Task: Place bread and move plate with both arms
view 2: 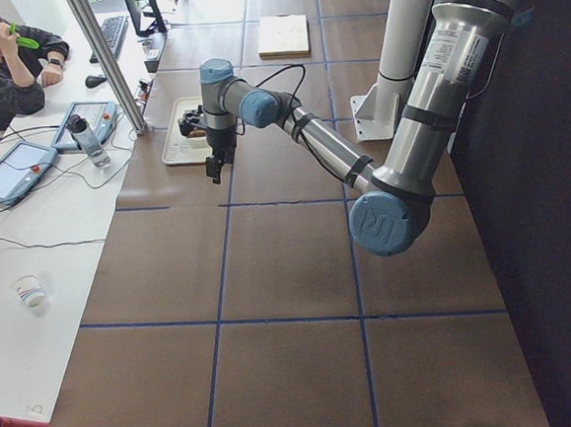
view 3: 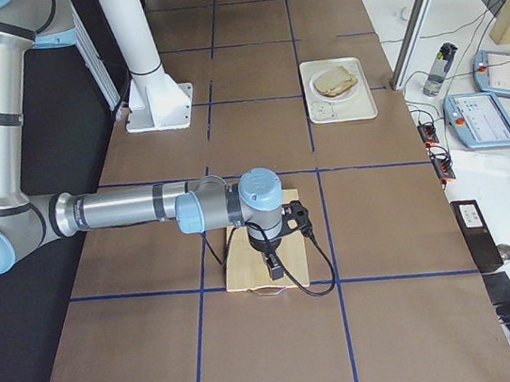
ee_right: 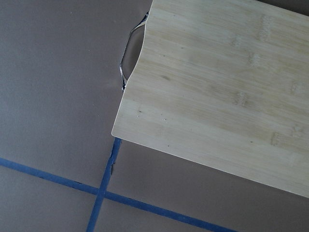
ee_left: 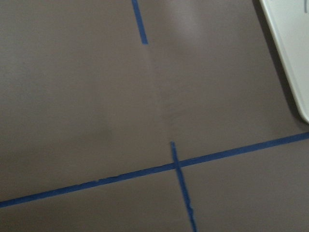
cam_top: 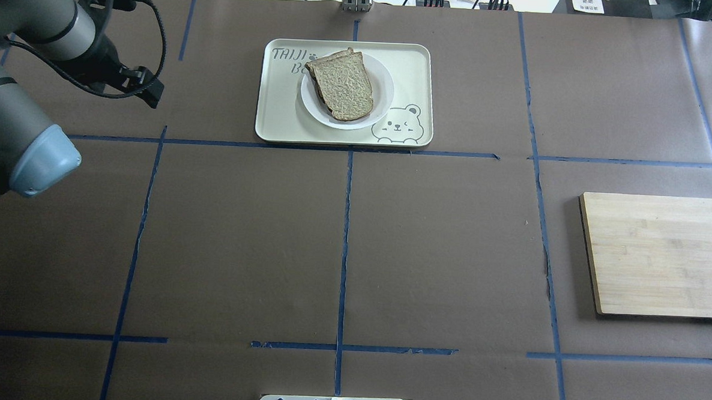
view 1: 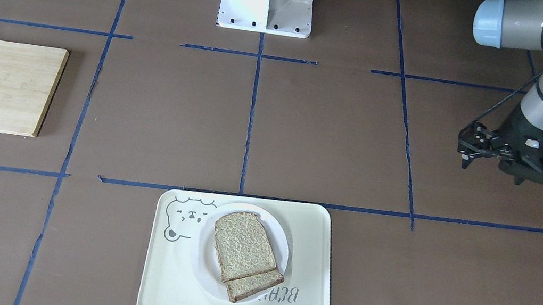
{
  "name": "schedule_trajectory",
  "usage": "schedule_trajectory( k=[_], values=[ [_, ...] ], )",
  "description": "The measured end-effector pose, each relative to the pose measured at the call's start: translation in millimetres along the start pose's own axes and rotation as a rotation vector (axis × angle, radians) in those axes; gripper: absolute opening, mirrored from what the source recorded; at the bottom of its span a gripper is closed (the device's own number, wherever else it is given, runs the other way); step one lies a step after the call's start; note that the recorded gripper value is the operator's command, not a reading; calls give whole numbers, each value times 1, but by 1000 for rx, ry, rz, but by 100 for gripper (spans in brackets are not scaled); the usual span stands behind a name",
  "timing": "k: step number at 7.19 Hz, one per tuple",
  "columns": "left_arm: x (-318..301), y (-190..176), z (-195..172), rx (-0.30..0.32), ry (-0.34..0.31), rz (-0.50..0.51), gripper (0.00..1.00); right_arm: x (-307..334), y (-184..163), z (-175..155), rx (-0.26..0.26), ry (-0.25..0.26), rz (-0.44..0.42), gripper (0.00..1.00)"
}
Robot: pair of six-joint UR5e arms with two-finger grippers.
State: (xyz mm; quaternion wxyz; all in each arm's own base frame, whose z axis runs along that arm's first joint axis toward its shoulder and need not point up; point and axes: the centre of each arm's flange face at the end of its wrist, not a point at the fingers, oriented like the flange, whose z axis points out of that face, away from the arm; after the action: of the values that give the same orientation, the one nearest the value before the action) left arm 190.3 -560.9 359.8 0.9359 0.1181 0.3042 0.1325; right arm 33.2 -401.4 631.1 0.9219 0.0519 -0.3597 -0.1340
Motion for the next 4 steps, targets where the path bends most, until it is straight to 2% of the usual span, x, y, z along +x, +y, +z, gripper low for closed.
schedule_trajectory(
  k=[2,4],
  values=[
    [-96,38,-3,-37,-29,54,100,1,0,1,-1,0,1,100],
    [-190,108,3,-86,37,35,100,2,1,3,-5,-1,5,100]
  ],
)
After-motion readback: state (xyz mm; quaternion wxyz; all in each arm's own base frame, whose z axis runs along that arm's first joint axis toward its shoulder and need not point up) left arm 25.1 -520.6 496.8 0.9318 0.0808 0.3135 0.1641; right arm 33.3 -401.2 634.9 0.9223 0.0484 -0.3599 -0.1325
